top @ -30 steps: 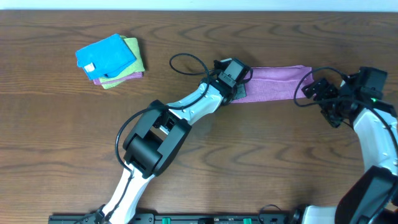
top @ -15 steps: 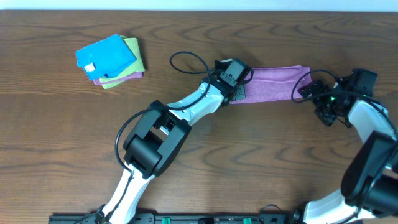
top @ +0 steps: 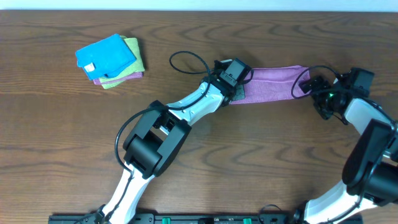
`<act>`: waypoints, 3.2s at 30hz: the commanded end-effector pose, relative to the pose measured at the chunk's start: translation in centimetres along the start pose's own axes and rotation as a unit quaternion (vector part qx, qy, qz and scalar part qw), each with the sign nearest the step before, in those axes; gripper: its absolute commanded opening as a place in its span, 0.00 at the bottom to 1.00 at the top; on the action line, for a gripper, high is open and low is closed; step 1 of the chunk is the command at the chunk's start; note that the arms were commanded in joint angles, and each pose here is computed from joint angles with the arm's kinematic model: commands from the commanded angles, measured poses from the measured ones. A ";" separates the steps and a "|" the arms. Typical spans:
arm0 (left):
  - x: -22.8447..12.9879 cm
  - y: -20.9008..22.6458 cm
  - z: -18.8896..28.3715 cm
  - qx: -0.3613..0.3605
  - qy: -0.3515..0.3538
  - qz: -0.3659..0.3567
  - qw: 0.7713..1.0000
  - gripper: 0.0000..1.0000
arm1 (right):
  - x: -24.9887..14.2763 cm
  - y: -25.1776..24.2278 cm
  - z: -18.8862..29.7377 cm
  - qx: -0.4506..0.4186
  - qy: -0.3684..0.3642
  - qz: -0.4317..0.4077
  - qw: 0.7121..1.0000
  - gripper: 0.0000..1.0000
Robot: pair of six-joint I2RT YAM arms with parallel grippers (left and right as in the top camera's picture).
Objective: Fold the cloth
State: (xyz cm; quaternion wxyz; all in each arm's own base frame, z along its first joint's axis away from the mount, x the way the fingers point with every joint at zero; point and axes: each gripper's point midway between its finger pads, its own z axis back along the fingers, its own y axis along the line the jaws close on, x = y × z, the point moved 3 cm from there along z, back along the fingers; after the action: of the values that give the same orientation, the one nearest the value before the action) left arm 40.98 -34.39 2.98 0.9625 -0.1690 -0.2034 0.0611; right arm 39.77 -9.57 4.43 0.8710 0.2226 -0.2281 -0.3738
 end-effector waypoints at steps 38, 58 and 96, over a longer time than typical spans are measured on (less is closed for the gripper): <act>-0.7 1.3 -0.5 0.030 0.013 -0.014 0.999 0.06 | -2.7 5.0 -2.0 0.026 0.007 0.178 0.984 0.01; -1.2 2.3 -0.2 0.048 0.036 -0.060 0.996 0.06 | -1.1 9.1 3.3 -0.011 -0.089 0.292 0.952 0.01; 1.9 2.2 1.3 0.014 0.040 -0.055 0.998 0.06 | -9.1 16.3 2.2 0.042 -0.031 0.456 0.888 0.01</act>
State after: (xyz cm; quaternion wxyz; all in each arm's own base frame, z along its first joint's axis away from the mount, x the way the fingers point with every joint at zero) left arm 41.31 -31.74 3.25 0.9761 -0.1350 -0.1700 0.0046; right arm 41.58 6.19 11.85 0.9348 0.1182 -0.3310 0.0516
